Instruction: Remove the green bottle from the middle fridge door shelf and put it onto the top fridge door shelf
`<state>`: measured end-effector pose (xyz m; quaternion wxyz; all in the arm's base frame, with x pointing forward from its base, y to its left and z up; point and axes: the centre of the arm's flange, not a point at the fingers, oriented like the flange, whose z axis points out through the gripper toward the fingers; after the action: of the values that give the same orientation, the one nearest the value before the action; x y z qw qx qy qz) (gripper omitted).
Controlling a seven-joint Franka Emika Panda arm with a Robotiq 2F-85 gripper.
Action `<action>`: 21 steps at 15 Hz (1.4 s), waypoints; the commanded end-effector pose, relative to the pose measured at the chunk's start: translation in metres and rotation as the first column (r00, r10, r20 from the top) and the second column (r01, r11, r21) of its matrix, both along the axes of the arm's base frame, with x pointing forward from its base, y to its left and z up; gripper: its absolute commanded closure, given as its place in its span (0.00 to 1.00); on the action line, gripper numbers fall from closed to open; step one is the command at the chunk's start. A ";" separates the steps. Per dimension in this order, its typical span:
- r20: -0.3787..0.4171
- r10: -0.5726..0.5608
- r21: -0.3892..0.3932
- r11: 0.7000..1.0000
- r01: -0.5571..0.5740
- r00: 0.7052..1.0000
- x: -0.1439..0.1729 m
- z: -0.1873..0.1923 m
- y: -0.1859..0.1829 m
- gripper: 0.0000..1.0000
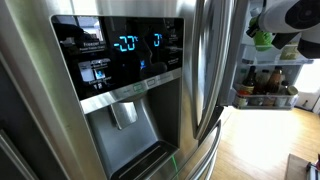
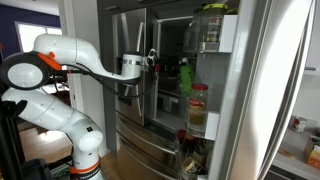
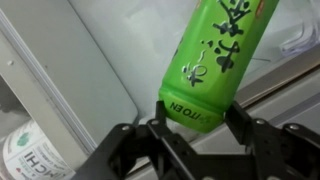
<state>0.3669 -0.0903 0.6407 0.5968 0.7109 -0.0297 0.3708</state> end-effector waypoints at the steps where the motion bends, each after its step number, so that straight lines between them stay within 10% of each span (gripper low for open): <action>1: -0.153 0.055 -0.108 0.992 -0.072 0.987 -0.020 -0.003 0.011 0.63; 12: -0.488 -0.084 -0.324 0.942 -0.091 0.869 -0.070 0.045 0.021 0.63; 21: -0.578 -0.253 -0.398 0.917 0.003 0.776 -0.101 0.059 0.025 0.63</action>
<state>0.2856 -0.0669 0.6912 0.7237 0.6597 0.1835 0.0858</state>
